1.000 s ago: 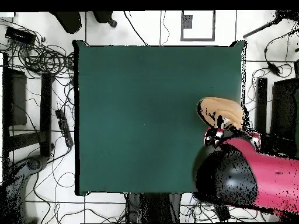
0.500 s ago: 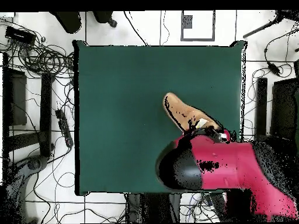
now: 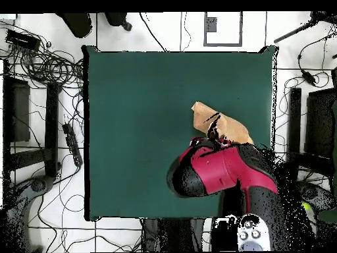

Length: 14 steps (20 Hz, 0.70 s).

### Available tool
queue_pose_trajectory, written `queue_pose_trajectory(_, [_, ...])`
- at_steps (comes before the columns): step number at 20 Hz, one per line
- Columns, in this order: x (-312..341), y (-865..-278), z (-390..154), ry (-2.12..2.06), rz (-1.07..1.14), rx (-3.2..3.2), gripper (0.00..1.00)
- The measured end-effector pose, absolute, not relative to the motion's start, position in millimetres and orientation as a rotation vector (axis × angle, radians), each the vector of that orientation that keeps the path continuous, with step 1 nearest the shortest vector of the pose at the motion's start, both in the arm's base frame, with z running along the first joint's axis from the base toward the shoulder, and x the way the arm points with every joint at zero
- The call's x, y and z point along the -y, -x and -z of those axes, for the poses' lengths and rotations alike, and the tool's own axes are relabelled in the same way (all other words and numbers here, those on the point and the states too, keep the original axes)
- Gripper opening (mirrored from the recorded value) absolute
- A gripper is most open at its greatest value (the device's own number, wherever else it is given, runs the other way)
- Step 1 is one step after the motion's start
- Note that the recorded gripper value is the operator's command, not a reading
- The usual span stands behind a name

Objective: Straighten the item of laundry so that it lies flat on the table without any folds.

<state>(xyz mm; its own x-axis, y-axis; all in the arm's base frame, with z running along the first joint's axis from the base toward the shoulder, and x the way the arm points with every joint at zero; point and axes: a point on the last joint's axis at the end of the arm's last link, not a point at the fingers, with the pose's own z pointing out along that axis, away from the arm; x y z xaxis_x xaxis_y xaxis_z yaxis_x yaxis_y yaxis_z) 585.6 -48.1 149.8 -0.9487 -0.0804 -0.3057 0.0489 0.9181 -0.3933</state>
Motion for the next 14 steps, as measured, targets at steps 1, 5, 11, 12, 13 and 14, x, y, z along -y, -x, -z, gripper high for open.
queue_pose_trajectory(1, [46,-583,-138,-0.015,0.551,-2.757,0.00])
queue_pose_trajectory(5, [48,-573,-114,-0.056,0.573,-2.771,0.00])
queue_pose_trajectory(11, [45,-566,-88,0.042,0.714,-2.774,0.00])
queue_pose_trajectory(12, [43,-566,-85,0.053,0.729,-2.773,0.00])
queue_pose_trajectory(13, [42,-566,-84,0.059,0.737,-2.772,0.00])
queue_pose_trajectory(14, [40,-566,-82,0.063,0.744,-2.772,0.00])
